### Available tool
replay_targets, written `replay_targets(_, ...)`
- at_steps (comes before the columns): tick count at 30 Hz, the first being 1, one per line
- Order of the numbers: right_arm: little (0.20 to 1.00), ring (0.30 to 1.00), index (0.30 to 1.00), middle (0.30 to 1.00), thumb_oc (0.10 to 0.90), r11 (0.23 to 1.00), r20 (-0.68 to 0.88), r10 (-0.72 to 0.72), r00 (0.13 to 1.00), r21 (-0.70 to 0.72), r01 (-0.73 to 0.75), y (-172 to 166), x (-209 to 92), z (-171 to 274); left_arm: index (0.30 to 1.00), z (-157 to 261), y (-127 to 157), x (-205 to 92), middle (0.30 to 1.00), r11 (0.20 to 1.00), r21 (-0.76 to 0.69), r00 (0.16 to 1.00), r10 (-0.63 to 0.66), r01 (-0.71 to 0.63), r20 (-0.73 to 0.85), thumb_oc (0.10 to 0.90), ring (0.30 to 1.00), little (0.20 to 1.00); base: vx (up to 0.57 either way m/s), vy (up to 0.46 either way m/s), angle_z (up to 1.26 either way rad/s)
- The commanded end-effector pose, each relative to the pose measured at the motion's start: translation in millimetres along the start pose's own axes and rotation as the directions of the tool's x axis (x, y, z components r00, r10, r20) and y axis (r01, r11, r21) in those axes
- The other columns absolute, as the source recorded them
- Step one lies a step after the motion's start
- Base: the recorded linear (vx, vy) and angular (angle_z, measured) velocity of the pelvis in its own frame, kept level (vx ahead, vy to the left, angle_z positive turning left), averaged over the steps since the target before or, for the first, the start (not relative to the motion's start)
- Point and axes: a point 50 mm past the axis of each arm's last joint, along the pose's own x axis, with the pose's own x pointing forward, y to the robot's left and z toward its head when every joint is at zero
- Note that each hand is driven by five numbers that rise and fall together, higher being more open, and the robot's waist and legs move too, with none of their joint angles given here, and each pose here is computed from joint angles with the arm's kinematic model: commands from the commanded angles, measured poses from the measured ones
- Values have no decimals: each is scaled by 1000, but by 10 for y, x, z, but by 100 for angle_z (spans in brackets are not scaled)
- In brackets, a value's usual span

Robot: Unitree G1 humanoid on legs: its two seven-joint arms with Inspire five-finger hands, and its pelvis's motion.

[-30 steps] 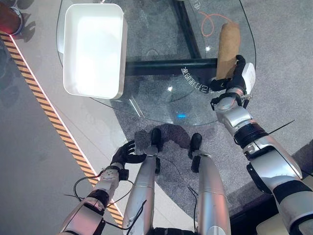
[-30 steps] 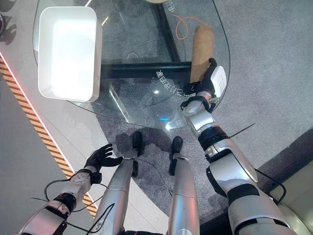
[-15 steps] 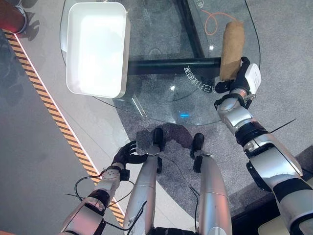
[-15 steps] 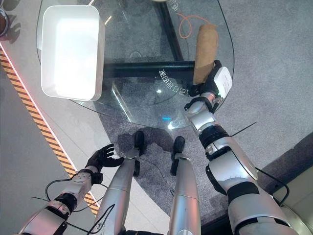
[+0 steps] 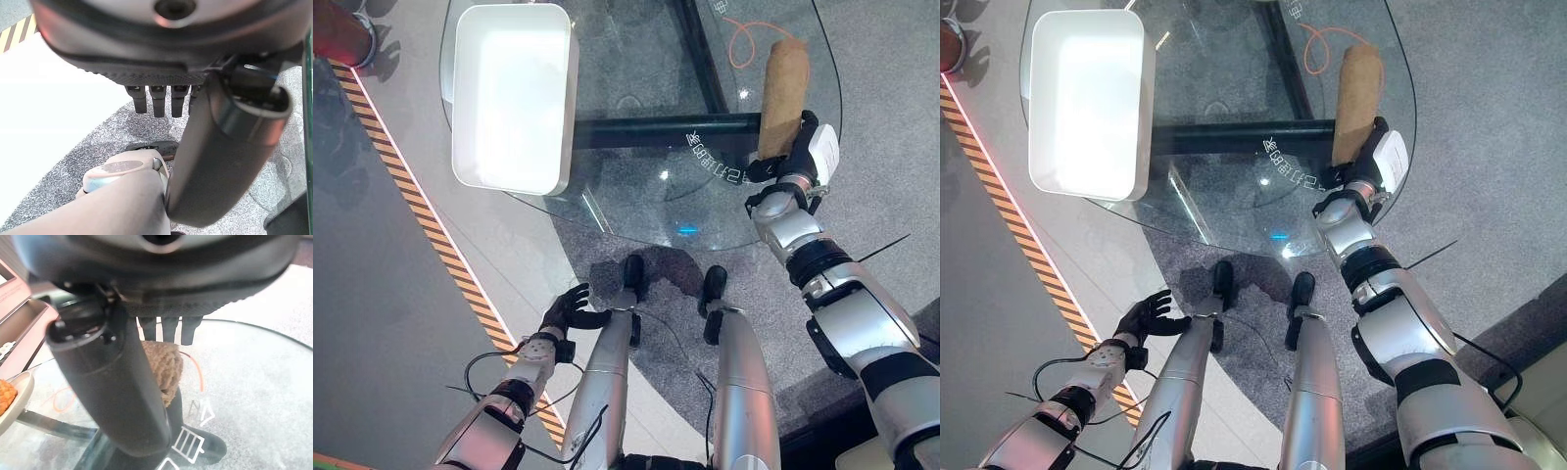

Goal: Wipe the table with a cloth and put it in the basket.

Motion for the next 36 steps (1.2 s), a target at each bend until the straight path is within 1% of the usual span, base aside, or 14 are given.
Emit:
replay_targets(1, 900, 900, 900, 900, 800, 994, 121, -26, 992, 110, 12, -180, 105, 402, 900, -178, -93, -61, 900, 998, -70, 999, -1, -2, -35, 800, 900, 900, 0, 0, 0)
replay_targets(4, 900, 900, 900, 900, 800, 992, 112, -28, 993, 123, 14, -175, 103, 390, 900, -185, -100, -62, 900, 998, -70, 999, -2, -1, -38, 800, 900, 900, 0, 0, 0)
replay_targets(9, 900, 900, 900, 900, 800, 996, 111, -36, 993, 84, 26, -190, 114, 392, 900, -192, -110, -65, 900, 998, -70, 999, -4, 2, -37, 800, 900, 900, 0, 0, 0)
replay_targets(10, 862, 867, 867, 867, 762, 997, 109, -37, 993, 75, 29, -197, 121, 389, 900, -188, -118, -64, 900, 998, -70, 999, -5, 2, -37, 800, 900, 900, 0, 0, 0)
replay_targets(11, 400, 472, 472, 472, 300, 998, 107, -40, 993, 61, 34, -213, 135, 378, 900, -193, -119, -66, 900, 998, -70, 999, -5, 3, -37, 800, 900, 900, 0, 0, 0)
replay_targets(12, 200, 300, 300, 300, 100, 998, 107, -41, 993, 56, 35, -219, 140, 377, 900, -193, -119, -66, 900, 998, -70, 999, -6, 3, -37, 800, 900, 900, 0, 0, 0)
replay_targets(27, 200, 300, 300, 300, 100, 999, 74, -38, 996, 33, 36, -275, 201, 284, 900, -201, -126, -67, 900, 998, -68, 999, -13, 11, -37, 800, 900, 900, 0, 0, 0)
replay_targets(36, 200, 300, 300, 300, 100, 999, 123, -30, 992, -8, 31, -269, 194, 301, 900, -182, -100, -62, 900, 998, -70, 999, -8, 6, -33, 800, 900, 900, 0, 0, 0)
